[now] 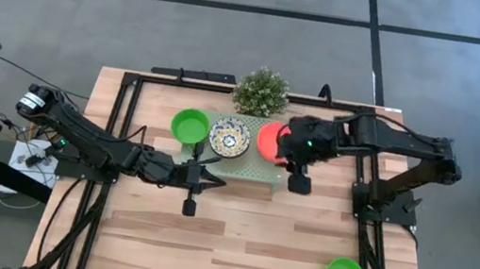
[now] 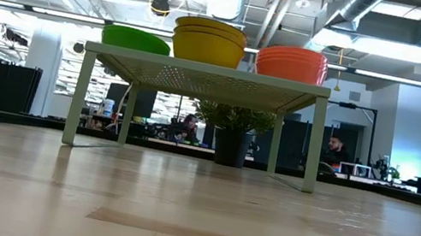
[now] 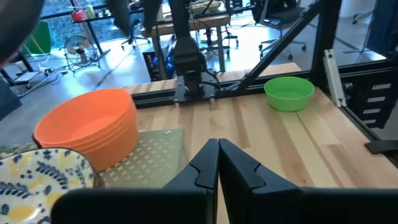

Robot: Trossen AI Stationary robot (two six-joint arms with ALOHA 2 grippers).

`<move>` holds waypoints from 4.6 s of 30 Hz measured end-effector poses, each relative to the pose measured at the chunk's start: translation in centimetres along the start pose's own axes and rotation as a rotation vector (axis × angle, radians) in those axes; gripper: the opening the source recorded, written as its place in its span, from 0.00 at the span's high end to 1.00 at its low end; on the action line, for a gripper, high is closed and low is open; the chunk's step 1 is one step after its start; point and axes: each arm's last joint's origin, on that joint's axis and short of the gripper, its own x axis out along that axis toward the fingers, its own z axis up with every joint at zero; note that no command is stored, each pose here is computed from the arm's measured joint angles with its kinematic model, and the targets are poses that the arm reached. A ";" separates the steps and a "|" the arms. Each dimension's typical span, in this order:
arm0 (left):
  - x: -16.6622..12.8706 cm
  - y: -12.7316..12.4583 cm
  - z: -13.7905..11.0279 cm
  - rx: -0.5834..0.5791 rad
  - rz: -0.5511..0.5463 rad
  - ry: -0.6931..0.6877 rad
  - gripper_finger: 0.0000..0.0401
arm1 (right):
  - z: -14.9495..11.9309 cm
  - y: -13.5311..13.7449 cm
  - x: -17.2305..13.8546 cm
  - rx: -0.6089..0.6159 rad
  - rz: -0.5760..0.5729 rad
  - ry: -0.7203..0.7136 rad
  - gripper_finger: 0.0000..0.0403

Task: Pick & Place Mini bowls
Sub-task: Stack the green bowl on the green bowls on the shelf

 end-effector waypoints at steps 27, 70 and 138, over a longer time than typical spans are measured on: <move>-0.7 -1.8 0.1 0.018 -0.065 -0.009 0.97 | -8.2 15.3 -3.9 0.043 0.185 0.230 0.78; 0.8 1.1 0.1 -0.104 -0.093 -0.049 0.77 | -25.5 18.9 4.6 0.186 0.137 0.565 0.82; 13.4 -6.1 -2.4 0.230 -0.411 0.142 0.63 | -16.5 8.5 12.0 1.099 0.075 0.280 1.00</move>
